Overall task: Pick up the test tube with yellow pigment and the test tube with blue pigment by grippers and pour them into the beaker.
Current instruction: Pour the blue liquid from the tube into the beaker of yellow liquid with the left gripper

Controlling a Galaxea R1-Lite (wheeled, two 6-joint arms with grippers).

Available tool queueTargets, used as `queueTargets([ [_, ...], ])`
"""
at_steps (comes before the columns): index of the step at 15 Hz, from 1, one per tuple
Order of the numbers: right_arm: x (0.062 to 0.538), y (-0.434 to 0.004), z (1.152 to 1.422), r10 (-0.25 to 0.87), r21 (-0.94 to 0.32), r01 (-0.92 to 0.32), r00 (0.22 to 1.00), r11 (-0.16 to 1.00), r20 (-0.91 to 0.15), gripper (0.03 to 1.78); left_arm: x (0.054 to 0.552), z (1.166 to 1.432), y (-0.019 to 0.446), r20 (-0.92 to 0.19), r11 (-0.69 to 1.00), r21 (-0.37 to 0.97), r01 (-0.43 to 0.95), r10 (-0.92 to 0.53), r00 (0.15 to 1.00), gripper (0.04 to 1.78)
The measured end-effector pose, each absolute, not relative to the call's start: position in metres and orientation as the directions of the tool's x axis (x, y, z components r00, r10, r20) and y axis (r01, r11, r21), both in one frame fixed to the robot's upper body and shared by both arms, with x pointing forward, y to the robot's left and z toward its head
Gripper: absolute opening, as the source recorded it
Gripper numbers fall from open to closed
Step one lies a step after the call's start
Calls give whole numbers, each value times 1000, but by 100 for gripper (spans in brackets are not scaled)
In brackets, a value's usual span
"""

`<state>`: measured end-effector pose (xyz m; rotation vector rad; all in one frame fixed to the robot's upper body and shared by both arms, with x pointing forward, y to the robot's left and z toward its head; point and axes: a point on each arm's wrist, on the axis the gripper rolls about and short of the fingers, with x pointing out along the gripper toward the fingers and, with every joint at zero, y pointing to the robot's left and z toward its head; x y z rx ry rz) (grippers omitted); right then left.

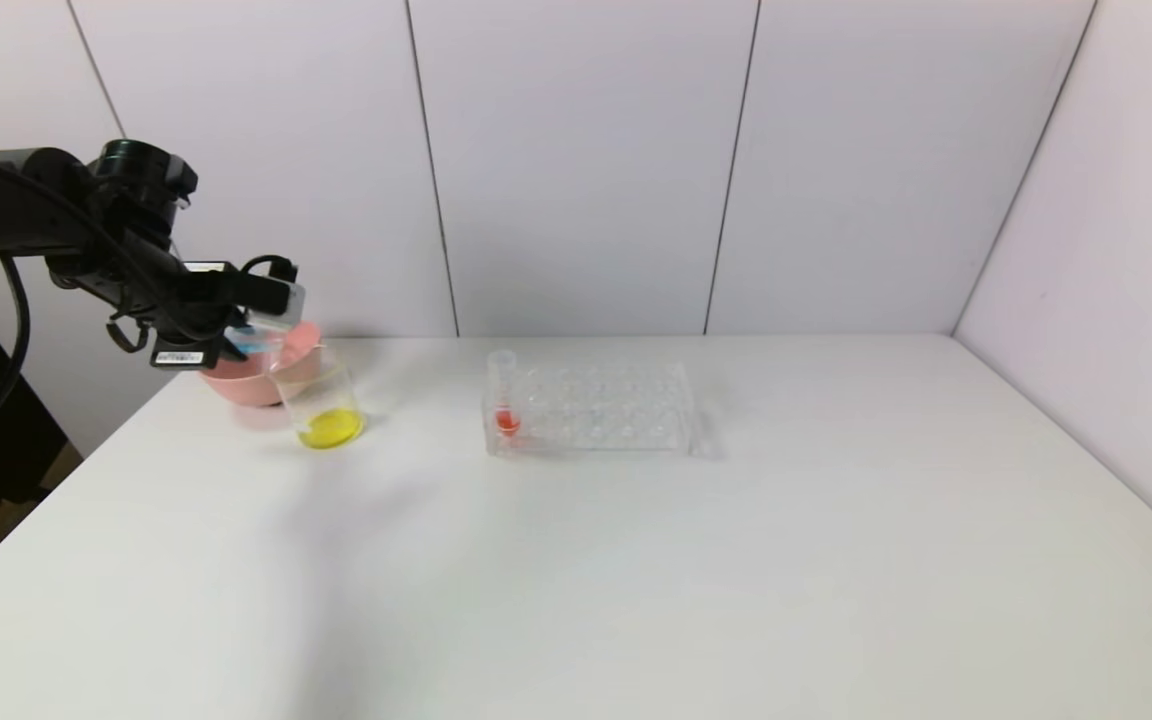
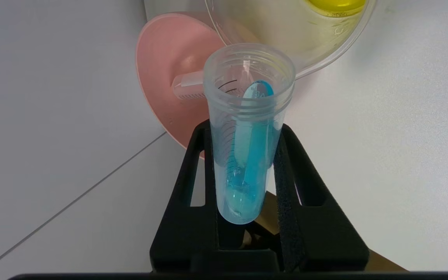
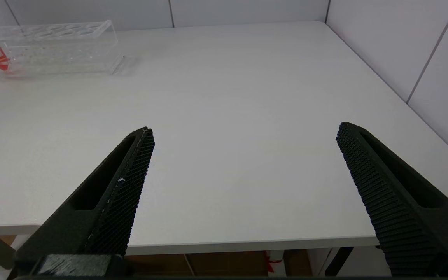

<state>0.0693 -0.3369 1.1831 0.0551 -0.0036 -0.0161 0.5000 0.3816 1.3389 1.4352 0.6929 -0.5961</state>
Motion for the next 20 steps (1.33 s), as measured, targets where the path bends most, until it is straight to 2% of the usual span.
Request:
queueTargets([
  [8, 69, -337, 1183, -16, 55, 16, 1000, 998, 3, 171, 501, 1339, 372, -734, 31, 674, 738, 146, 664, 44],
  [20, 69, -337, 1183, -16, 55, 16, 1000, 998, 3, 171, 503, 1341, 363, -717, 1, 684, 729, 179, 673, 44],
])
